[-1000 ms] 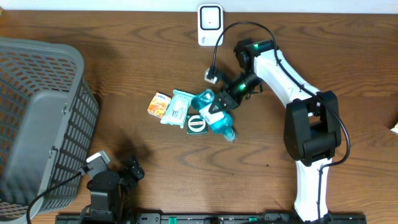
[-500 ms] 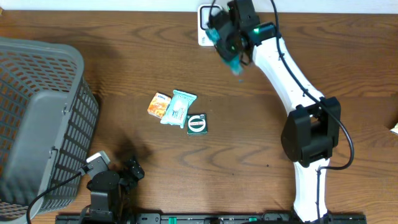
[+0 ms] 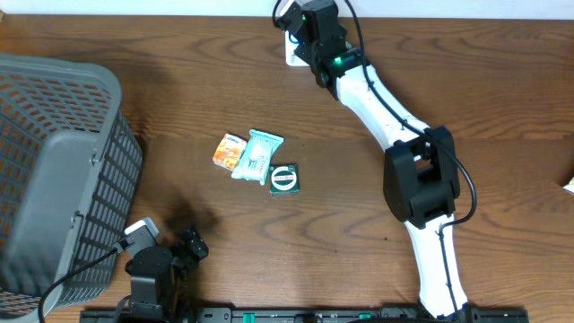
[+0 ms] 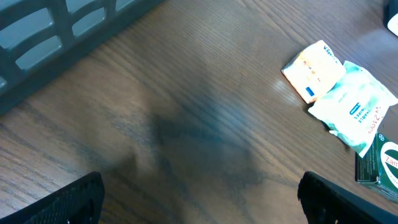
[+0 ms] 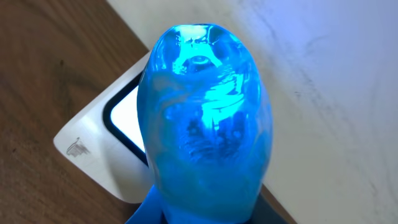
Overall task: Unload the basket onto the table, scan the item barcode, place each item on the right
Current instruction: 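Hold the bottle's label up against the white scanner, then carry the Listerine bottle off to the right past the scanner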
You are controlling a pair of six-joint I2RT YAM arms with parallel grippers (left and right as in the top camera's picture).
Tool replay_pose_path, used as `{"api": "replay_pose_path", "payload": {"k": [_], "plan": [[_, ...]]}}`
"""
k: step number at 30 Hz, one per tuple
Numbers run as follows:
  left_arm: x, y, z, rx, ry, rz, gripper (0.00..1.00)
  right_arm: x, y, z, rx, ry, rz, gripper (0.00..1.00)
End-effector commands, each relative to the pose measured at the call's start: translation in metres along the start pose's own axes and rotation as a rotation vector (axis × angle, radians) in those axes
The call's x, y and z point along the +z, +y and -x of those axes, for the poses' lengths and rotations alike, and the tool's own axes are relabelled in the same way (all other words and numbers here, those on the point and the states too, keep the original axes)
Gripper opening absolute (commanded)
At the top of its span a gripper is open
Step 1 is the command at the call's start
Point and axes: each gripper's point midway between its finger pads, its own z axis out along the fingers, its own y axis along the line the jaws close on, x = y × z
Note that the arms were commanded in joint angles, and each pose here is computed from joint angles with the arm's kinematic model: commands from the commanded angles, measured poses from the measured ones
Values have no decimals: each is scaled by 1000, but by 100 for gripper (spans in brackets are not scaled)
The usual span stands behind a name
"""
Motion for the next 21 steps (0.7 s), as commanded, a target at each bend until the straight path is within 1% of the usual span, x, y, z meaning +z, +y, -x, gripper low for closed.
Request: {"api": "replay_pose_path", "payload": {"k": [1,4,6,9,12,13,14,17,19,21], "plan": [[0,14,-10,14,32,64,98,-13,-26,22,4,-30,-102,1],[0,14,-10,14,32,64,98,-18,-51,2,37,76,-243,1],[0,14,-10,14,32,64,98,-25,-77,-21,47,184,-368,1],[0,14,-10,14,32,63,98,-33,-116,-69,59,349,-495,1],[0,14,-10,14,32,63,98,-37,-148,-119,96,469,-541,1],[0,14,-10,14,32,64,98,-39,-160,-145,106,532,-544,1],[0,14,-10,14,32,64,98,-44,-173,-180,118,613,-535,1],[0,14,-10,14,32,64,98,-59,-198,-249,187,760,-532,1],[0,14,-10,14,32,64,98,-76,-216,-310,282,866,-519,1],[0,14,-10,14,32,63,98,-93,-226,-354,363,942,-511,1]]}}
